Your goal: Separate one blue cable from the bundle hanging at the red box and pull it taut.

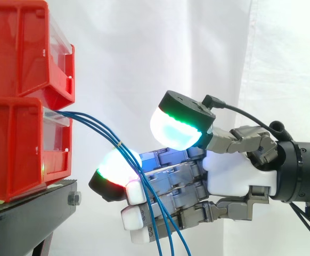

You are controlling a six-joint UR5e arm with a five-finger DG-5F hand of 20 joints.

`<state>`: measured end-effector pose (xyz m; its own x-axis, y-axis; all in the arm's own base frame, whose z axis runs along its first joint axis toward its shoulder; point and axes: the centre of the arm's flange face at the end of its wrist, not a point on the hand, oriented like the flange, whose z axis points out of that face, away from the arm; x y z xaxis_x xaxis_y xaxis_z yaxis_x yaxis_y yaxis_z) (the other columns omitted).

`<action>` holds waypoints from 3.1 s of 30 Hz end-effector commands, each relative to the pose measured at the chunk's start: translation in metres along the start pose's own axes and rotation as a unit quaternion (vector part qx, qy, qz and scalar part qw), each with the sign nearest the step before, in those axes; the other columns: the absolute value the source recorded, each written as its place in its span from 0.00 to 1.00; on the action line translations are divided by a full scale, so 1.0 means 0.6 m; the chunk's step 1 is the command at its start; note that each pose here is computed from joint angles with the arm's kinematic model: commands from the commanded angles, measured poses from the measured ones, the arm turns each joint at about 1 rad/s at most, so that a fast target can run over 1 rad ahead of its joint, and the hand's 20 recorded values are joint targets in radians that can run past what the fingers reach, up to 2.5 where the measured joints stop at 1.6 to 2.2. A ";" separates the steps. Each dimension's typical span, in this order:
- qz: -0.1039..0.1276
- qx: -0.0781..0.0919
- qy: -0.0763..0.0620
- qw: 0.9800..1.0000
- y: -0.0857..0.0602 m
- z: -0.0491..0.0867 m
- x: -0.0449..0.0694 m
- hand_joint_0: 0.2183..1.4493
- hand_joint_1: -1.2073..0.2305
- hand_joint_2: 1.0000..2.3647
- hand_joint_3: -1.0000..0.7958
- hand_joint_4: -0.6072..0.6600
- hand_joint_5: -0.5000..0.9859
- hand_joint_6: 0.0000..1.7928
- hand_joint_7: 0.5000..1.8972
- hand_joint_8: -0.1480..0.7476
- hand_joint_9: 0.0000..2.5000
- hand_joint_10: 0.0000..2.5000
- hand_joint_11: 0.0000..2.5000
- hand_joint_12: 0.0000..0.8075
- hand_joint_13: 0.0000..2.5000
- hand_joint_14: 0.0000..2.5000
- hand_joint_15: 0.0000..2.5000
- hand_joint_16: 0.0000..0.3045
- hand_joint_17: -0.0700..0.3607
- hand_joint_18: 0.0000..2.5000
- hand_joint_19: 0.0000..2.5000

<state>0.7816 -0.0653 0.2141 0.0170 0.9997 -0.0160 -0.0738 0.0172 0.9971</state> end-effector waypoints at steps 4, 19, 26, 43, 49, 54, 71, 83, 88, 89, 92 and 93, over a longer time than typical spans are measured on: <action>-0.001 0.008 0.006 1.000 0.007 0.002 0.009 0.38 0.29 0.00 0.32 0.67 0.25 0.28 0.52 0.57 0.35 0.00 0.18 0.34 0.33 0.00 0.10 0.08 0.29 0.29 0.08; 0.010 0.012 0.001 1.000 -0.044 0.001 0.000 0.36 0.29 0.00 0.31 0.70 0.24 0.28 0.47 0.56 0.35 0.00 0.18 0.35 0.34 0.00 0.12 0.08 0.29 0.29 0.10; 0.024 -0.006 0.002 1.000 -0.069 0.013 -0.001 0.35 0.32 0.00 0.32 0.70 0.24 0.28 0.46 0.57 0.35 0.00 0.18 0.35 0.36 0.00 0.13 0.08 0.30 0.29 0.11; 0.003 -0.019 0.019 1.000 -0.018 0.025 0.006 0.36 0.32 0.01 0.32 0.68 0.25 0.28 0.49 0.57 0.36 0.00 0.18 0.36 0.38 0.01 0.15 0.09 0.30 0.30 0.12; -0.007 -0.003 0.022 1.000 -0.018 0.020 0.010 0.37 0.31 0.01 0.33 0.68 0.25 0.28 0.51 0.57 0.36 0.00 0.19 0.37 0.38 0.01 0.16 0.09 0.30 0.30 0.12; -0.008 -0.002 0.022 1.000 -0.017 0.019 0.016 0.37 0.31 0.01 0.33 0.67 0.25 0.28 0.52 0.57 0.36 0.00 0.20 0.37 0.39 0.01 0.17 0.09 0.30 0.31 0.13; -0.036 0.040 0.012 0.998 0.047 -0.008 0.020 0.37 0.34 0.01 0.36 0.63 0.23 0.36 0.43 0.57 0.38 0.01 0.24 0.39 0.42 0.01 0.21 0.09 0.31 0.32 0.14; -0.035 0.034 0.009 0.999 0.063 -0.009 0.014 0.32 0.43 0.01 0.41 0.65 0.20 0.51 0.40 0.61 0.40 0.01 0.31 0.41 0.42 0.01 0.22 0.09 0.31 0.31 0.15; -0.034 0.033 0.009 0.999 0.066 -0.008 0.014 0.34 0.34 0.02 0.48 0.61 0.20 0.52 0.48 0.62 0.40 0.01 0.33 0.41 0.42 0.01 0.22 0.09 0.31 0.31 0.15; -0.034 0.033 0.010 0.999 0.066 -0.008 0.015 0.34 0.34 0.02 0.48 0.60 0.20 0.52 0.49 0.61 0.40 0.01 0.33 0.41 0.42 0.01 0.23 0.09 0.31 0.31 0.14; -0.034 0.033 0.010 0.999 0.066 -0.008 0.015 0.36 0.30 0.02 0.48 0.59 0.20 0.53 0.50 0.61 0.40 0.01 0.34 0.41 0.42 0.01 0.23 0.09 0.31 0.31 0.14; -0.034 0.032 0.009 0.999 0.068 -0.007 0.015 0.37 0.29 0.02 0.46 0.59 0.20 0.53 0.49 0.61 0.40 0.01 0.34 0.41 0.42 0.01 0.23 0.09 0.31 0.31 0.14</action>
<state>0.7741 -0.0556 0.2529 0.0012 0.9964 -0.0850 -0.0071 0.0850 0.9964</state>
